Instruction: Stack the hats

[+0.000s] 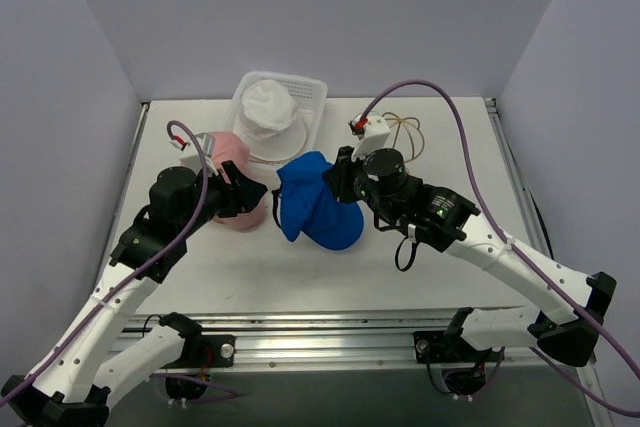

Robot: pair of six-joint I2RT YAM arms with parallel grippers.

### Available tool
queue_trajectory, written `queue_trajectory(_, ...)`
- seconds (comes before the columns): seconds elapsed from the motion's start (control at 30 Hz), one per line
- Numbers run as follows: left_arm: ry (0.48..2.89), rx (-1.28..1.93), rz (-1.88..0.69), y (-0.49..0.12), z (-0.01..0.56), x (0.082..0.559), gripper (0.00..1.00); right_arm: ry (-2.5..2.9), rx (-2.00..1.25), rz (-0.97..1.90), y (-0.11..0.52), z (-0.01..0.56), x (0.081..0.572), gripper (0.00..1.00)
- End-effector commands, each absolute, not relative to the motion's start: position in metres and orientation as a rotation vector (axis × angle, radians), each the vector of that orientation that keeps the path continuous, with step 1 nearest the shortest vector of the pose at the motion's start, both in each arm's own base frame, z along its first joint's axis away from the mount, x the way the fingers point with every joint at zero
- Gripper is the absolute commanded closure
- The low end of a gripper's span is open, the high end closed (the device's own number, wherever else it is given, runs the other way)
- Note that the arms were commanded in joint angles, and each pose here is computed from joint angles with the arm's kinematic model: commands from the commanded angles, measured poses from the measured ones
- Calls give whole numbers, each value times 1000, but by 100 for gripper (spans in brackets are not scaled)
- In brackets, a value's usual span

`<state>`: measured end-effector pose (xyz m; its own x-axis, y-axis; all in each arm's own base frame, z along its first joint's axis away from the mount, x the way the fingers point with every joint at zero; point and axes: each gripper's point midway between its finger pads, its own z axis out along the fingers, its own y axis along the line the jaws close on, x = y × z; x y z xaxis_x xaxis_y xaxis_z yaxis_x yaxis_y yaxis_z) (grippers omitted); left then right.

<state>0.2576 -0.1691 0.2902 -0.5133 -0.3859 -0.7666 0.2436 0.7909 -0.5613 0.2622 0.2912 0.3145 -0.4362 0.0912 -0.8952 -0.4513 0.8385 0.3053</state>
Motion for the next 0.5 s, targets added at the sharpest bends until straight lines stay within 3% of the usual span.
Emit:
queue_trajectory(0.0,1888,-97,-850,-177,312,261,36,1847,-267,690,293,346,257,100)
queue_trajectory(0.47,1942,-128,-874,-190,289,277,37,1804,-299,737,297,359,250,100)
